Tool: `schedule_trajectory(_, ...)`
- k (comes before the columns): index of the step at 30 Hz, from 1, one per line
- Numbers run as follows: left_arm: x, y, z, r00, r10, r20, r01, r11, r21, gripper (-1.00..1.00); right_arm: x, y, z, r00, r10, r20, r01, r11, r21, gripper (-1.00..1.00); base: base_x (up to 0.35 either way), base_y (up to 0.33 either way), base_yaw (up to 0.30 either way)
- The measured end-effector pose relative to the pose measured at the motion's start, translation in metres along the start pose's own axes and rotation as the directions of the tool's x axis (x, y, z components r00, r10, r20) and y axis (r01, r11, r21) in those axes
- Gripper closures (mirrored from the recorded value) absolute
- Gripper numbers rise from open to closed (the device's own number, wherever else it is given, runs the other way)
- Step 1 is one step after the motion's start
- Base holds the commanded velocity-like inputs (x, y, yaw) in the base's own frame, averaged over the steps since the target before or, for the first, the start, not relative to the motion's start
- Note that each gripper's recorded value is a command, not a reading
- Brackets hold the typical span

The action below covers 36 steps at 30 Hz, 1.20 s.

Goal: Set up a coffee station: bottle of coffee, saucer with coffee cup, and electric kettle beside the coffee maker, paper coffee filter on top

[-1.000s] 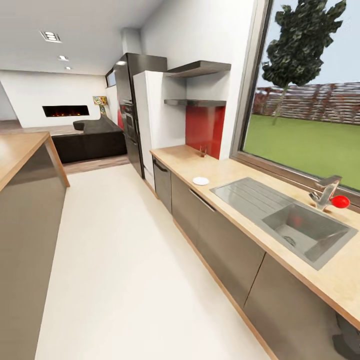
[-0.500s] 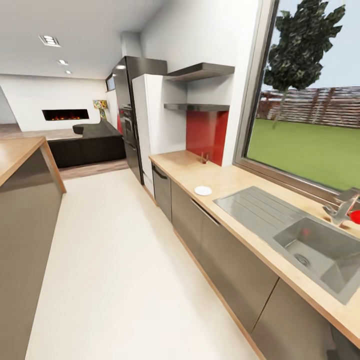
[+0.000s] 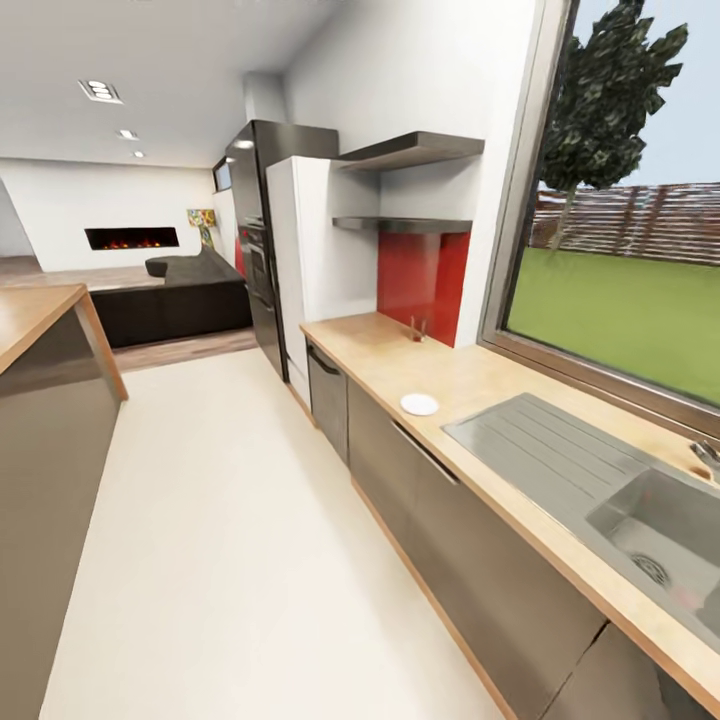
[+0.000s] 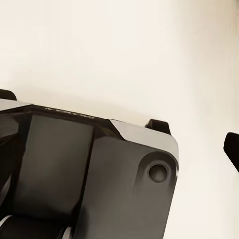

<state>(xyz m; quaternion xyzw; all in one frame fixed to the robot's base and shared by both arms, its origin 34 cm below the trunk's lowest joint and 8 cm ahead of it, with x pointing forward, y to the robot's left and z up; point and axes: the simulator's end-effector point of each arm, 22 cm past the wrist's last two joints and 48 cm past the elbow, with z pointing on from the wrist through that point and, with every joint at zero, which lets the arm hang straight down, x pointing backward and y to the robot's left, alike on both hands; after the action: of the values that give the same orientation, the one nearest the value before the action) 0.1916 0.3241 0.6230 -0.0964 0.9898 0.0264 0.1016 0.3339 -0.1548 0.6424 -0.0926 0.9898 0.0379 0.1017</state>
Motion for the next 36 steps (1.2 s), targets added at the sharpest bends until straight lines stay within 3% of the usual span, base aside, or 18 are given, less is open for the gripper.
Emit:
schedule_trajectory(12,-0.006,-0.002,0.000,1.000,-0.003,0.017,0.003,1.000,0.004,-1.00,-0.007,-0.001,-0.003,1.000,-0.002,0.018,0.002,1.000,0.003,-1.00,0.288,0.225,-0.019)
schedule_trajectory(36,-0.016,-0.003,-0.001,0.999,-0.005,0.046,0.004,1.000,0.008,-1.00,-0.021,-0.001,-0.008,0.999,-0.004,0.051,0.003,1.000,0.006,-1.00,0.267,0.247,-0.215)
